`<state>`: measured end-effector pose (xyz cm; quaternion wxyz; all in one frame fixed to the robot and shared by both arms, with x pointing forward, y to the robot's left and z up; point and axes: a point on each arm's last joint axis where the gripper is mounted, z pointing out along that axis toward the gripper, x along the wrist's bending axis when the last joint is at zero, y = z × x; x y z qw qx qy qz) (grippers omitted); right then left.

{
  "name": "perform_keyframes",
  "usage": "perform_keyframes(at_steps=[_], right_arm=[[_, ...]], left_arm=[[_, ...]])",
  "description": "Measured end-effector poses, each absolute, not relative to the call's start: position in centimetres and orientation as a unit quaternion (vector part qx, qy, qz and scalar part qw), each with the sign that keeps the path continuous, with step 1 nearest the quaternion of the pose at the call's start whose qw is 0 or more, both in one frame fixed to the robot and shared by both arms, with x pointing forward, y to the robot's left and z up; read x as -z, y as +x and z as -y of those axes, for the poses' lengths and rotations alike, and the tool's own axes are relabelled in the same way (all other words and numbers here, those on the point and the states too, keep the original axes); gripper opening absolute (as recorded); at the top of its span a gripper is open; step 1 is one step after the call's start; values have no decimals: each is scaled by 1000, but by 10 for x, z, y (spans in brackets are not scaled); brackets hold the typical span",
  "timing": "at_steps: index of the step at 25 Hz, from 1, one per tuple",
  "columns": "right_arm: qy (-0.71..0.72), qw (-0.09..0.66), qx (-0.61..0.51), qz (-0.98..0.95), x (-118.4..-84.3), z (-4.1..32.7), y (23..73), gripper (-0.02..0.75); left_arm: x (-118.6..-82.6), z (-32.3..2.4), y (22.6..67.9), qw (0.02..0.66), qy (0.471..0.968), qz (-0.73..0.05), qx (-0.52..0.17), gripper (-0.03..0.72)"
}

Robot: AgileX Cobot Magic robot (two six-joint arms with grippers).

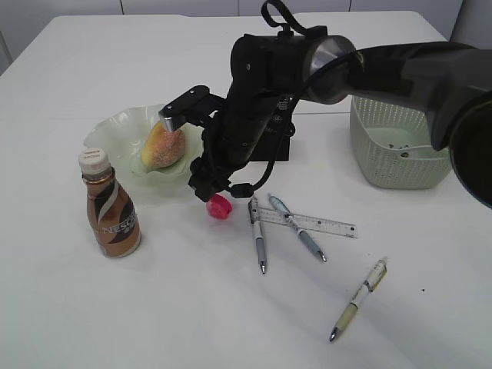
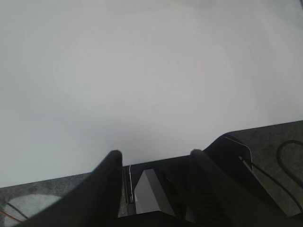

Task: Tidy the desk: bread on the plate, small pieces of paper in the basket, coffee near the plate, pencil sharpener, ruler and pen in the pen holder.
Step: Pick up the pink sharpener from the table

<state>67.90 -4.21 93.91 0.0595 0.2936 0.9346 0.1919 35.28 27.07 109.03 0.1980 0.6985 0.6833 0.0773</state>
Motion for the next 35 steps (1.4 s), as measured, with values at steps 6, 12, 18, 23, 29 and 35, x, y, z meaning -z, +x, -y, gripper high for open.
perform_keyframes(at_steps=[6, 12, 18, 23, 29, 35], right_arm=[[293, 60, -192, -935, -939, 42, 679, 454], [293, 59, -191, -935, -938, 42, 679, 454], [294, 53, -184, -936, -928, 42, 680, 455], [294, 55, -185, -936, -928, 42, 680, 455], [295, 51, -181, -937, -921, 41, 681, 455], [295, 47, -176, -938, -914, 41, 681, 455]], left_arm=[[-1090, -271, 353, 198, 699, -683, -77, 334], [-1090, -271, 353, 198, 699, -683, -77, 334], [-1090, -271, 353, 198, 699, -683, -77, 334], [-1090, -271, 353, 198, 699, -683, -77, 334], [-1090, -271, 353, 198, 699, -683, -77, 334], [-1090, -271, 353, 198, 699, -683, -77, 334]])
